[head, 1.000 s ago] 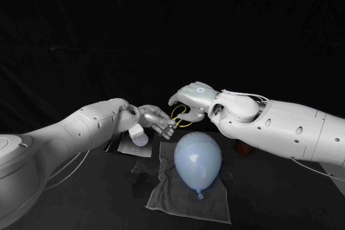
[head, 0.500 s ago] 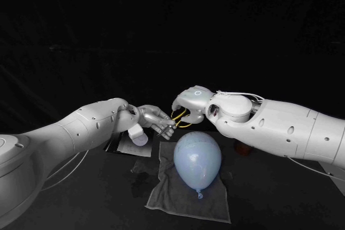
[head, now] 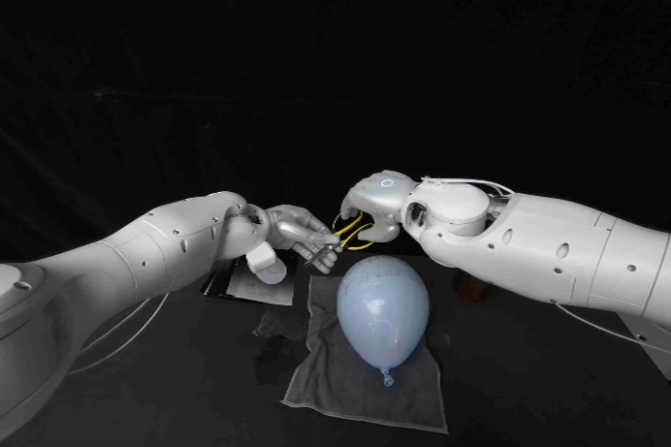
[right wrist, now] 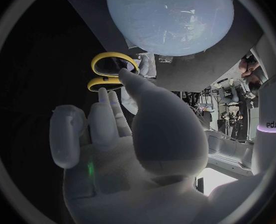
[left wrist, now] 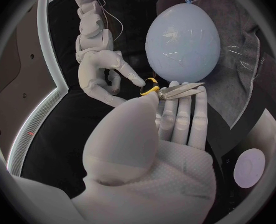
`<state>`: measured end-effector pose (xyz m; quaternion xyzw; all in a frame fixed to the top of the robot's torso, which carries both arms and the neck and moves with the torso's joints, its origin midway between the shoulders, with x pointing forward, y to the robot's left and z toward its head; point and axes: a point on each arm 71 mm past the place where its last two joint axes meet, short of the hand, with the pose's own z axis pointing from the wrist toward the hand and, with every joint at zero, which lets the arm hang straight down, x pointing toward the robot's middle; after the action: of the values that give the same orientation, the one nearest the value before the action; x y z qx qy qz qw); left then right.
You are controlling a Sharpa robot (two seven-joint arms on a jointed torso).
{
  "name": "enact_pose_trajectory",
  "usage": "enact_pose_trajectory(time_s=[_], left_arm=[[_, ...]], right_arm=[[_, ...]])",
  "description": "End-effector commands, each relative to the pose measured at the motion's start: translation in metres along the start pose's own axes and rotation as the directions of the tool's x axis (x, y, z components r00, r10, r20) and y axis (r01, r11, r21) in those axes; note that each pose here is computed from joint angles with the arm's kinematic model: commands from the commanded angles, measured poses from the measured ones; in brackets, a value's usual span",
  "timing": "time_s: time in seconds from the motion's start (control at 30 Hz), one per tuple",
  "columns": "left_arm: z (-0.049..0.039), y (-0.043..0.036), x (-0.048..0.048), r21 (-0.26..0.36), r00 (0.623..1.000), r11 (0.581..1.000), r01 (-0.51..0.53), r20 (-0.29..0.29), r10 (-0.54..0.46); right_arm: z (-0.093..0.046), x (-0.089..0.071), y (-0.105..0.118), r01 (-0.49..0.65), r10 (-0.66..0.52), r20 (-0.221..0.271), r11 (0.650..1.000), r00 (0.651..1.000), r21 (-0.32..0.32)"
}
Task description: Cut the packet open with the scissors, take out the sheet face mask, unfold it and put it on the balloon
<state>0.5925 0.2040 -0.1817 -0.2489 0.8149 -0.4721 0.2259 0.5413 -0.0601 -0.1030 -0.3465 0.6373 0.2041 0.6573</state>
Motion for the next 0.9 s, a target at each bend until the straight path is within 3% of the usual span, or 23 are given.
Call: enact_pose_trajectory(time_s=[0.03, 0.33, 0.9], left_arm=[[-0.0006, -0.0047, 0.0026, 0.030, 1.000, 1.000, 0.006, -0.029, -0.005], [-0.0026, -0.0069, 0.0037, 0.050, 1.000, 0.999, 0.006, -0.031, -0.005], [-0.0044, -0.0180, 0.0099, 0.148, 0.999, 0.989, 0.000, -0.033, 0.005]], right_arm=[[0.001, 0.002, 0.000, -0.008, 0.008, -0.028, 1.000, 1.000, 0.000], [0.004, 0.010, 0.003, -0.027, 0.026, -0.087, 1.000, 0.996, -0.016], [0.009, 0.016, 0.001, -0.034, 0.032, -0.125, 0.999, 0.992, -0.011]])
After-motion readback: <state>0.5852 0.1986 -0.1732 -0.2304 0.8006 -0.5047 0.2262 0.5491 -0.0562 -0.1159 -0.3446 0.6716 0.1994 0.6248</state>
